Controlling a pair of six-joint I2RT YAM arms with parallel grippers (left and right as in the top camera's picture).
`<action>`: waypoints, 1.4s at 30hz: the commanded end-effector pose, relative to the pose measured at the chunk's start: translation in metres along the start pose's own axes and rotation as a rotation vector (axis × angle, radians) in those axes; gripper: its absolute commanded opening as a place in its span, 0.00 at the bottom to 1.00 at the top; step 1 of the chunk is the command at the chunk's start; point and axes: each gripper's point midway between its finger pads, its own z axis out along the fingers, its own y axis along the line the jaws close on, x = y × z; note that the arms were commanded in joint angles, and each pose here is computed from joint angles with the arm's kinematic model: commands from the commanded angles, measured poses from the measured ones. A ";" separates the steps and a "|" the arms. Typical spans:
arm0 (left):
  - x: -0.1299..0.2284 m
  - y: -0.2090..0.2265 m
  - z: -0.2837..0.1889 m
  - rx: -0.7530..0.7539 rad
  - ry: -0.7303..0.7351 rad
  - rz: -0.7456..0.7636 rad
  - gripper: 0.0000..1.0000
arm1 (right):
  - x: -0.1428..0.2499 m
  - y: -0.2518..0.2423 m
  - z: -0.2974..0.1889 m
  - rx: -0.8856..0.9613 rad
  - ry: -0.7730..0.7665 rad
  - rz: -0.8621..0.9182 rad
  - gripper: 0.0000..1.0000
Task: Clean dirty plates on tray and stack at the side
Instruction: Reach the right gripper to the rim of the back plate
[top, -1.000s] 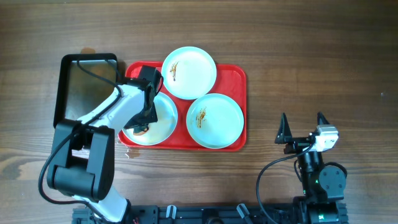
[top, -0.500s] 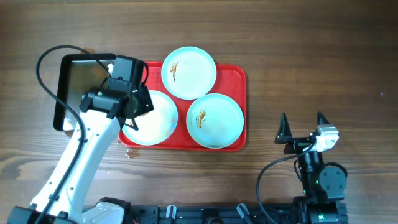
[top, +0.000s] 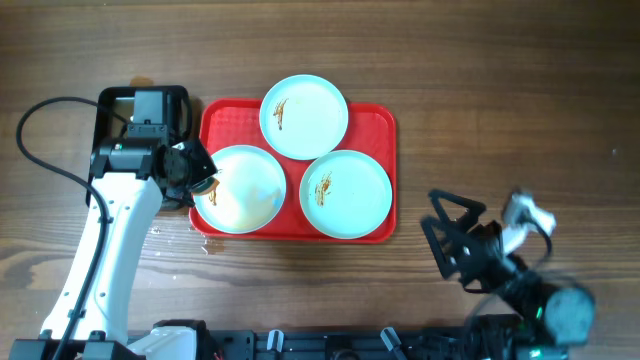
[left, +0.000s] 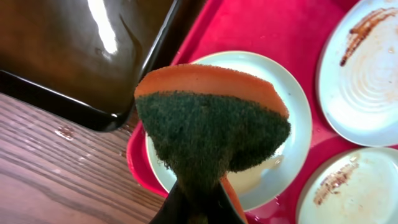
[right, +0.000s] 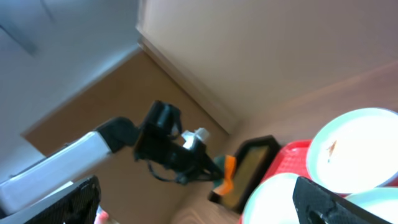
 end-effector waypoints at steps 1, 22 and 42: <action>0.005 -0.011 0.001 0.070 0.040 0.029 0.04 | -0.004 0.005 0.030 0.029 0.301 -0.219 1.00; 0.011 0.003 0.001 -0.004 0.055 0.029 0.04 | 0.217 -0.160 0.232 0.537 1.100 -0.091 0.49; 0.014 0.005 0.001 -0.012 0.069 0.029 0.04 | 0.276 -0.216 0.207 0.778 1.156 -0.270 0.20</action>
